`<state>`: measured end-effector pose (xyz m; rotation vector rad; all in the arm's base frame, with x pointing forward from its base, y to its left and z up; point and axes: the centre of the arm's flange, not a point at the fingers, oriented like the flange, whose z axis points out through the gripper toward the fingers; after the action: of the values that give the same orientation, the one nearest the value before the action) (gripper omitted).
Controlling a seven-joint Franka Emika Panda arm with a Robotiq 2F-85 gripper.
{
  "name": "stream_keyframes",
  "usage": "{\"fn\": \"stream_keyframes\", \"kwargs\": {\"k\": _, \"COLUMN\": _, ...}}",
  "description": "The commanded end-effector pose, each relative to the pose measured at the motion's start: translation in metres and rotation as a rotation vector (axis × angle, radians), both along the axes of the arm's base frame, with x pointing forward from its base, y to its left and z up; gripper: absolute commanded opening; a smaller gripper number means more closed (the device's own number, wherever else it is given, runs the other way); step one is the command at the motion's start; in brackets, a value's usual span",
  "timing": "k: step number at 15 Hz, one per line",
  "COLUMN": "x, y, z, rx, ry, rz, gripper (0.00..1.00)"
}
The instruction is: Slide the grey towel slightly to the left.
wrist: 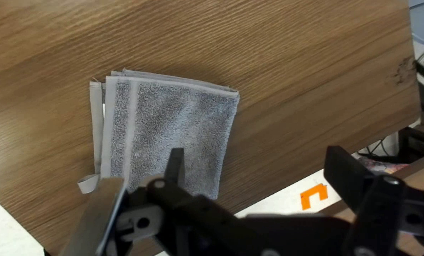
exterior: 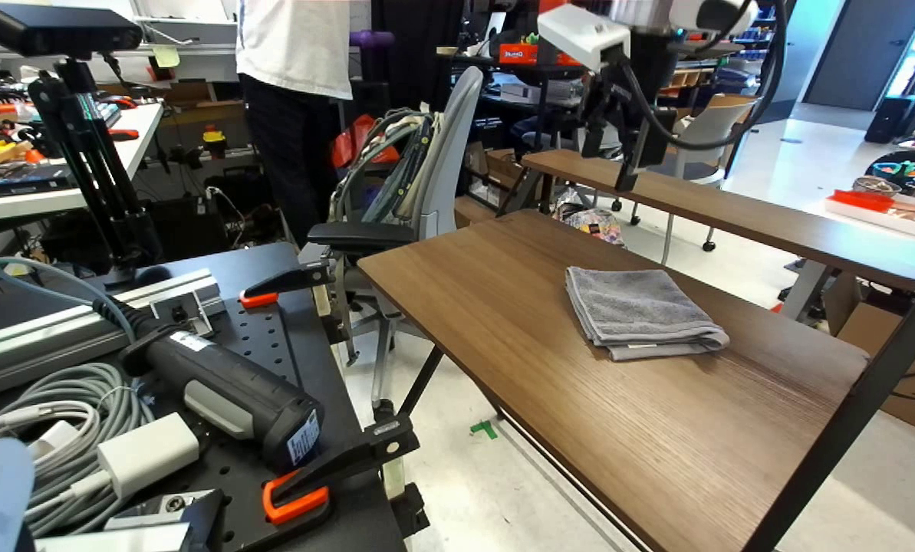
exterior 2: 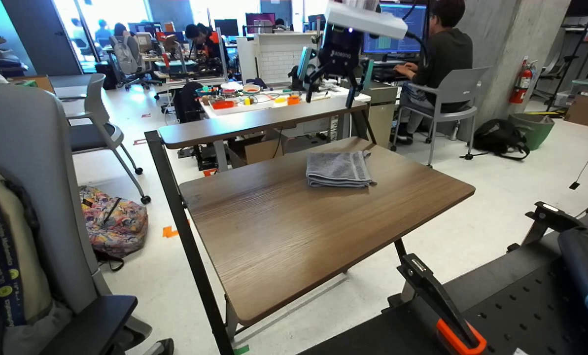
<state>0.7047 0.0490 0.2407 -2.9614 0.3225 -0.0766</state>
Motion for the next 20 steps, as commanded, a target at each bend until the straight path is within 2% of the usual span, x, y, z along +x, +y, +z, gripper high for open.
{"fn": "stream_keyframes", "kwargs": {"k": 1, "x": 0.058, "y": -0.011, "z": -0.053, "rx": 0.003, "ry": 0.029, "rz": -0.078, "gripper": 1.0}}
{"fn": "stream_keyframes", "kwargs": {"k": 4, "x": 0.07, "y": -0.023, "z": -0.096, "rx": -0.003, "ry": 0.048, "rz": -0.12, "gripper": 1.0}}
{"fn": "stream_keyframes", "kwargs": {"k": 6, "x": 0.073, "y": -0.03, "z": -0.111, "rx": -0.004, "ry": 0.057, "rz": -0.135, "gripper": 1.0}}
{"fn": "stream_keyframes", "kwargs": {"k": 7, "x": 0.073, "y": -0.032, "z": -0.109, "rx": -0.01, "ry": 0.076, "rz": -0.14, "gripper": 1.0}}
{"fn": "stream_keyframes", "kwargs": {"k": 8, "x": 0.043, "y": -0.029, "z": -0.111, "rx": -0.012, "ry": 0.05, "rz": -0.121, "gripper": 1.0}}
{"fn": "stream_keyframes", "kwargs": {"k": 14, "x": 0.043, "y": -0.029, "z": -0.118, "rx": -0.012, "ry": 0.059, "rz": -0.122, "gripper": 1.0}}
{"fn": "stream_keyframes", "kwargs": {"k": 20, "x": 0.055, "y": -0.032, "z": -0.15, "rx": -0.033, "ry": -0.006, "rz": -0.133, "gripper": 1.0}}
